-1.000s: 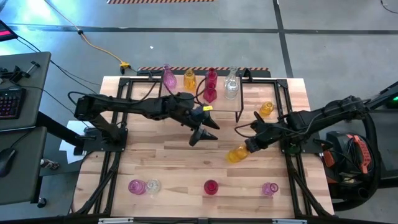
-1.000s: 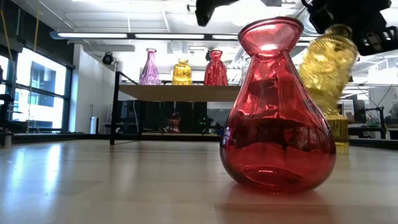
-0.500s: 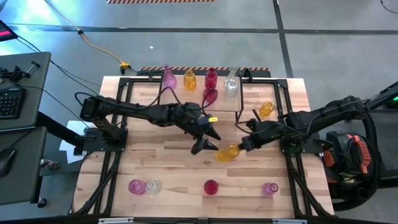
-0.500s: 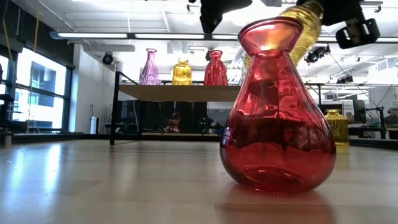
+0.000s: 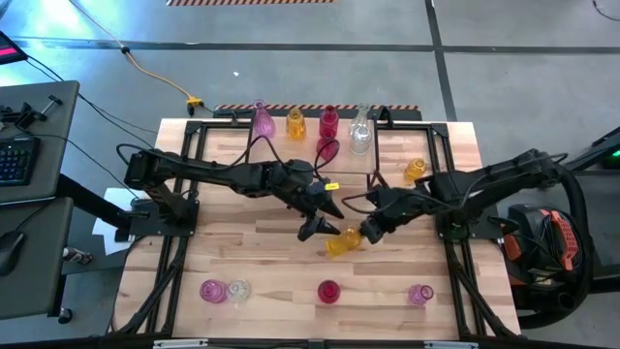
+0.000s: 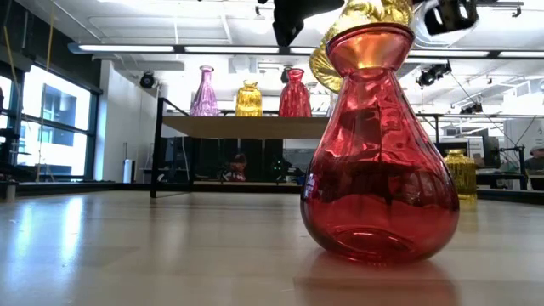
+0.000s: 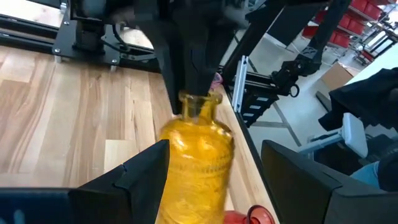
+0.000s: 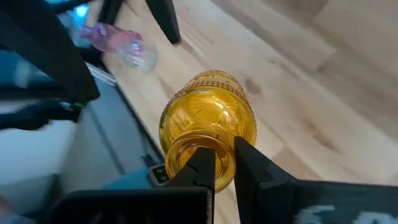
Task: Sort vases onto shelf
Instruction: Put the bottom yellow vase on the shelf and align it with the other yellow vase
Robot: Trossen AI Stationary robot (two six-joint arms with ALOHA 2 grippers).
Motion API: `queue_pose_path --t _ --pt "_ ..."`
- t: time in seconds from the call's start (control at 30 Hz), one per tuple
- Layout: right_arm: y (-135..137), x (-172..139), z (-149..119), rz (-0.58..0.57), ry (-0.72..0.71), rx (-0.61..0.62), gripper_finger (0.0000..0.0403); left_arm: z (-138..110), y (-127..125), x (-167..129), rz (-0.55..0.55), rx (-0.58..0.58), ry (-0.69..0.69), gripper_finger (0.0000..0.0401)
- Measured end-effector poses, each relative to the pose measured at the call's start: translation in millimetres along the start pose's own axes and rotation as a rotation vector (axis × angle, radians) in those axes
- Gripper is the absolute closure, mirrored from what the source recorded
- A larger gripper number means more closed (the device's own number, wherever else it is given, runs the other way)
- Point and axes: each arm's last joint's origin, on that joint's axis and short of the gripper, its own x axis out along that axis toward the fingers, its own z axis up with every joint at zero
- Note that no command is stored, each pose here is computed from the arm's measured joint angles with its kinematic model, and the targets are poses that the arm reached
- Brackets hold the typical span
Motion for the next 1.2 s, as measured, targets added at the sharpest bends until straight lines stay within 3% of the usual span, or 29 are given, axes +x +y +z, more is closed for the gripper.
queue_pose_path --t 0.17,0.4,1.2 --pt "17 -4 18 -0.107 0.031 -0.091 0.0399 0 0 0 0.000 0.000 0.000 0.0157" --pt "32 5 37 -0.040 0.087 -0.170 0.0399 0 0 0 0.000 0.001 0.000 0.0157" --pt "38 18 52 0.034 0.068 -0.173 0.0399 -1 -3 1 -0.008 0.002 0.005 0.0158"
